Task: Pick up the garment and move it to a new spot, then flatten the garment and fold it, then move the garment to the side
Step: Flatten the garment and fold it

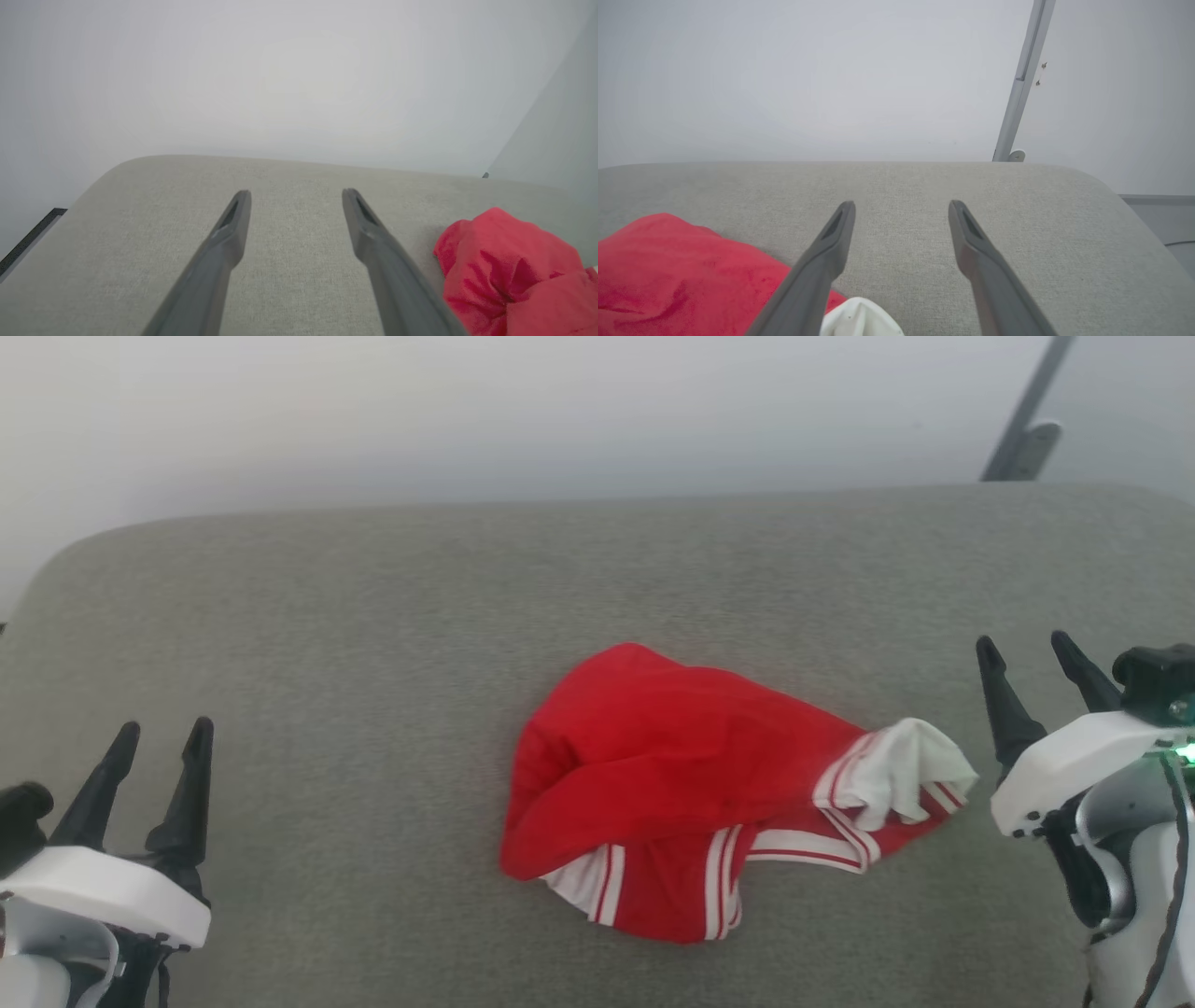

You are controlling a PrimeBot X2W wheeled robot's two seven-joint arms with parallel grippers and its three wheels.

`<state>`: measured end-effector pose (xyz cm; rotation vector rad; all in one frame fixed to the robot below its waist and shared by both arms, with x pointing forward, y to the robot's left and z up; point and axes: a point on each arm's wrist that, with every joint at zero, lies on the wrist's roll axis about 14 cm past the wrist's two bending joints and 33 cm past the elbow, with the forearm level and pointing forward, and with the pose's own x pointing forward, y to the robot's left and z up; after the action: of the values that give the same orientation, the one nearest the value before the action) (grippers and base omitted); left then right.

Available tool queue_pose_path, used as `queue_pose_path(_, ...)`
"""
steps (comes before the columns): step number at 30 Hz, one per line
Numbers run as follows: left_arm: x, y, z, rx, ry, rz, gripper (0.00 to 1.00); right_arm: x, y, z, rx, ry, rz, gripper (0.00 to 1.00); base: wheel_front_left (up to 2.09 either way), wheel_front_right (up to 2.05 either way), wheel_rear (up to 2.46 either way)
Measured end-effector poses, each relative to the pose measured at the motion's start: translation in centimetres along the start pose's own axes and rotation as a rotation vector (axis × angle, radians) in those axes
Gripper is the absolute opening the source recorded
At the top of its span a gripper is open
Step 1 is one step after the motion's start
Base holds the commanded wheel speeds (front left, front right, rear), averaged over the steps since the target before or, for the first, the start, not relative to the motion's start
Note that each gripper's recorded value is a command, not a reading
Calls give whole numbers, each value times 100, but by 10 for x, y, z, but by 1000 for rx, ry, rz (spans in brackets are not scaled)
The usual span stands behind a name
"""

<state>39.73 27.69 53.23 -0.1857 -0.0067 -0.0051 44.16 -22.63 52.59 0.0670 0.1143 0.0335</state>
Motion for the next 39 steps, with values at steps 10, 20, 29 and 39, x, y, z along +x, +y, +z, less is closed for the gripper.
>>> queue_pose_path(10, 28, -73, -6, 24, 101, -233, 100, -34, -21, 25, -9, -165, -103, 100, 0, 0, 0)
queue_pose_path(20, 21, -145, -77, 67, 436, -474, 100, -47, -36, 2, 12, -137, -179, 100, 0, 0, 0)
queue_pose_path(29, 4, -173, -125, 80, 669, -567, 100, -49, -38, -13, 21, -113, -197, 100, 0, 0, 0)
queue_pose_path(39, -10, -191, -142, 99, 766, -624, 46, -48, -35, -19, 25, -102, -190, 100, 0, 0, 0)
